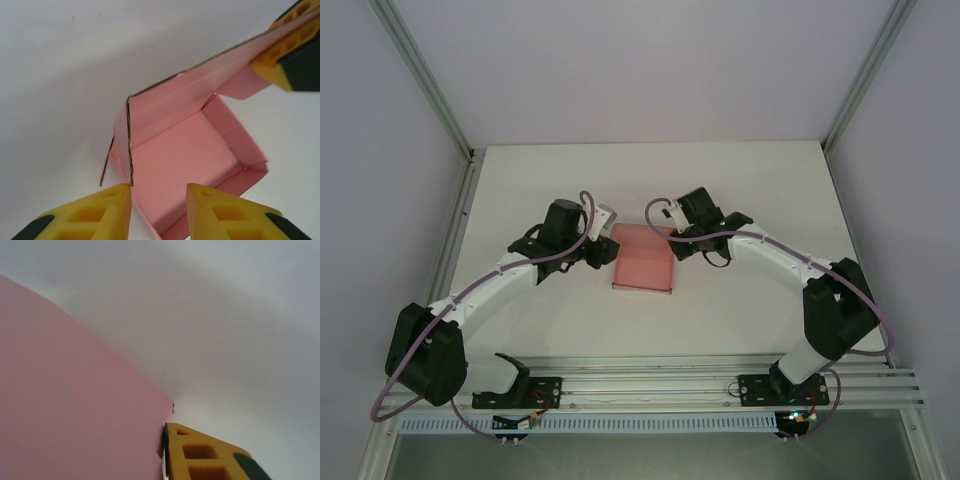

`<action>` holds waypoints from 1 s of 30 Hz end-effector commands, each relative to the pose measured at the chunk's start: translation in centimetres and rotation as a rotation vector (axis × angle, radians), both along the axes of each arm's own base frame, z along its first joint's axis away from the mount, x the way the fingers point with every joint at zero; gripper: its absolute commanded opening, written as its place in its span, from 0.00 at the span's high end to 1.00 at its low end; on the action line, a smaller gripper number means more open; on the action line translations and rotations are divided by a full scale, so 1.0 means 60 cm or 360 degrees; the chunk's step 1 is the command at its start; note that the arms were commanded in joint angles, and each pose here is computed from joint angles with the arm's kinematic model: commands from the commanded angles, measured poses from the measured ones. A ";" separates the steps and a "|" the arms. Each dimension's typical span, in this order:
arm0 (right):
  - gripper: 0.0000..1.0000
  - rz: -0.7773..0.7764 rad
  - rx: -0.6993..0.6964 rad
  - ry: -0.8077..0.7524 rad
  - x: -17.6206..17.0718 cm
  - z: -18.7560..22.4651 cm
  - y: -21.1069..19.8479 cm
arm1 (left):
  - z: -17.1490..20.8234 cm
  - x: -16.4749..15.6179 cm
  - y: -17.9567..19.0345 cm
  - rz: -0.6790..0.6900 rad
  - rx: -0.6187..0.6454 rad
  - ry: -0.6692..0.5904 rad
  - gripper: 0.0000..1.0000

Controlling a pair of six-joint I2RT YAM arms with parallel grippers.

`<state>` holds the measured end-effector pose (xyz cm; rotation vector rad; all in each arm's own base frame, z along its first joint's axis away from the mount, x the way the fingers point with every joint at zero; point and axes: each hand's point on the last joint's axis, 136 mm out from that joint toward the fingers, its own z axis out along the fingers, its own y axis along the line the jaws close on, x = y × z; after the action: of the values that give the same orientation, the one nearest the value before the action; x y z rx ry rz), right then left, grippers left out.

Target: Assemble paper box

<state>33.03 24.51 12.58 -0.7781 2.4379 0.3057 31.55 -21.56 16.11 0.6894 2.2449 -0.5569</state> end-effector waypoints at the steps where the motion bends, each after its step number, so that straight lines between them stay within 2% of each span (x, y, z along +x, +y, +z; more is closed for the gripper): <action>1: 0.91 0.0019 0.0011 -0.0029 0.001 0.007 0.002 | 0.001 0.008 0.019 0.0070 0.0110 -0.0056 0.64; 7: 0.93 0.0173 -0.0037 -0.0098 -0.004 0.019 0.005 | 0.007 0.023 0.062 0.0194 0.0260 -0.0191 0.60; 8: 0.94 0.0210 -0.0037 -0.0106 -0.006 0.020 0.008 | 0.006 0.023 0.068 0.0193 0.0260 -0.0190 0.56; 12: 0.96 0.0364 -0.0033 -0.0129 -0.014 0.025 0.019 | 0.015 0.028 0.065 0.0084 0.0162 -0.0153 0.44; 15: 0.98 0.0497 -0.0014 -0.0139 -0.022 0.027 0.030 | 0.026 0.047 0.065 0.0020 0.0109 -0.0153 0.44; 18: 0.98 0.0579 0.0022 -0.0146 -0.023 0.036 0.034 | 0.019 0.046 0.062 -0.0091 0.0097 -0.0066 0.45; 22: 0.98 0.0594 0.0060 -0.0139 -0.017 0.045 0.036 | 0.013 0.025 0.035 -0.0301 0.0031 0.0024 0.49; 27: 0.98 0.0626 0.0077 -0.0129 -0.017 0.049 0.042 | 0.006 0.044 0.029 -0.0276 0.0013 0.0023 0.56; 30: 0.98 0.0641 0.0072 -0.0112 -0.016 0.045 0.044 | 0.006 0.058 0.023 -0.0246 -0.0015 0.0037 0.75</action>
<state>32.13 26.35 14.50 -1.1940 2.2212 0.4228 34.44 -19.22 15.29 0.8553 2.2577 -0.5978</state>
